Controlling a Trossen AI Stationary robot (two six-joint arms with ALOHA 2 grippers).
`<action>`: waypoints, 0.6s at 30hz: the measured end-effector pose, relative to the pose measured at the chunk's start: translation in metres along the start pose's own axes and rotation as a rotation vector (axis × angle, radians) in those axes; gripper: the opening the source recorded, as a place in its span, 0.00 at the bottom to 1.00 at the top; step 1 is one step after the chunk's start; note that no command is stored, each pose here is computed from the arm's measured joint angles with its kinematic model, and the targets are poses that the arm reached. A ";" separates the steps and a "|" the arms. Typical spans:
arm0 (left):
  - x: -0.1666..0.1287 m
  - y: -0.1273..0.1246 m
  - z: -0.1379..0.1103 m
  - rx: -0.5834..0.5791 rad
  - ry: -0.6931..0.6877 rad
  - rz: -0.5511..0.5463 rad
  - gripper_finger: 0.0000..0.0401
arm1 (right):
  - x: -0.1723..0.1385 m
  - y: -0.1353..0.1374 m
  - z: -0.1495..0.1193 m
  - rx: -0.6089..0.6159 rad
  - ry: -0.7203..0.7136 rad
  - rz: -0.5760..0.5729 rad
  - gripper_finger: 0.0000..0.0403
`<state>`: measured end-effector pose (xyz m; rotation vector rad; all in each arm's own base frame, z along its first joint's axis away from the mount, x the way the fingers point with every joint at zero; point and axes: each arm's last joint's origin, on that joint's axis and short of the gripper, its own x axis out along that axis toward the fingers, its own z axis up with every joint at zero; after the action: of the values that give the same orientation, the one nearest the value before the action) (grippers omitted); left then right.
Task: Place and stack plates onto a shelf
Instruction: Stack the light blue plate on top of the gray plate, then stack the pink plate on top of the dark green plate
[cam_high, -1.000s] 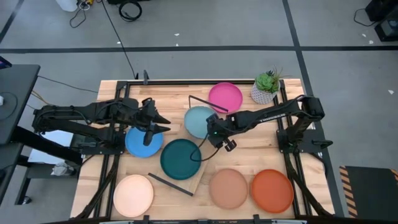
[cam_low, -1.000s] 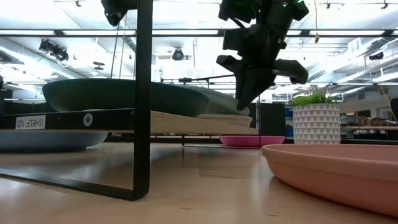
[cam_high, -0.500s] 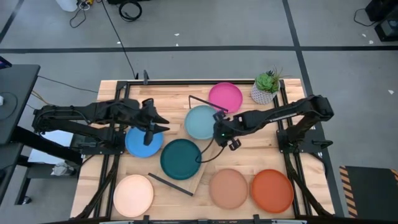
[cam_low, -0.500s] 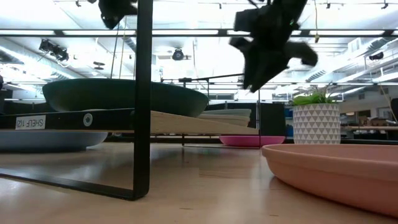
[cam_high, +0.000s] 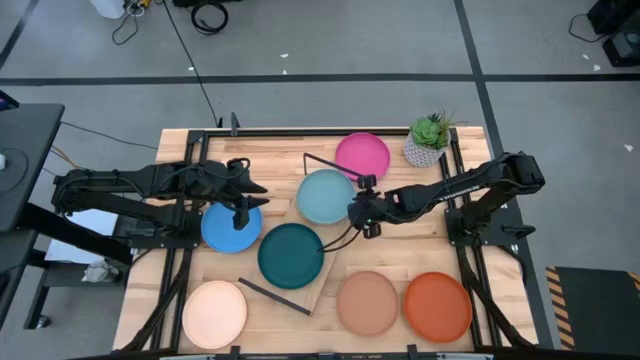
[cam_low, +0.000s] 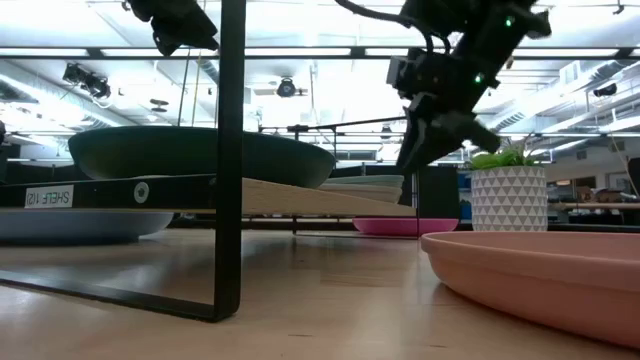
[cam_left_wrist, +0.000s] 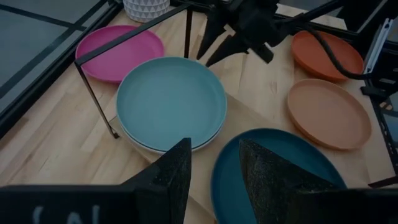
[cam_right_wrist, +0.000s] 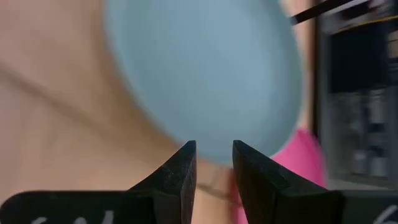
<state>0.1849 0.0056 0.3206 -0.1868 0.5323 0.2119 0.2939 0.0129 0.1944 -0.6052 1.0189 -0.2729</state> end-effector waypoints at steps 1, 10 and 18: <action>0.000 0.000 0.000 -0.003 0.000 0.000 0.35 | 0.001 0.001 0.000 -0.005 -0.014 -0.022 0.27; 0.000 0.000 0.001 -0.011 -0.007 -0.002 0.35 | 0.000 0.007 -0.005 -0.059 -0.012 -0.021 0.27; 0.000 -0.001 0.000 0.038 0.004 -0.040 0.35 | -0.044 0.005 0.004 -0.055 -0.072 -0.057 0.27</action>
<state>0.1854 0.0043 0.3208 -0.1603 0.5355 0.1624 0.2745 0.0395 0.2242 -0.6897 0.9435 -0.2722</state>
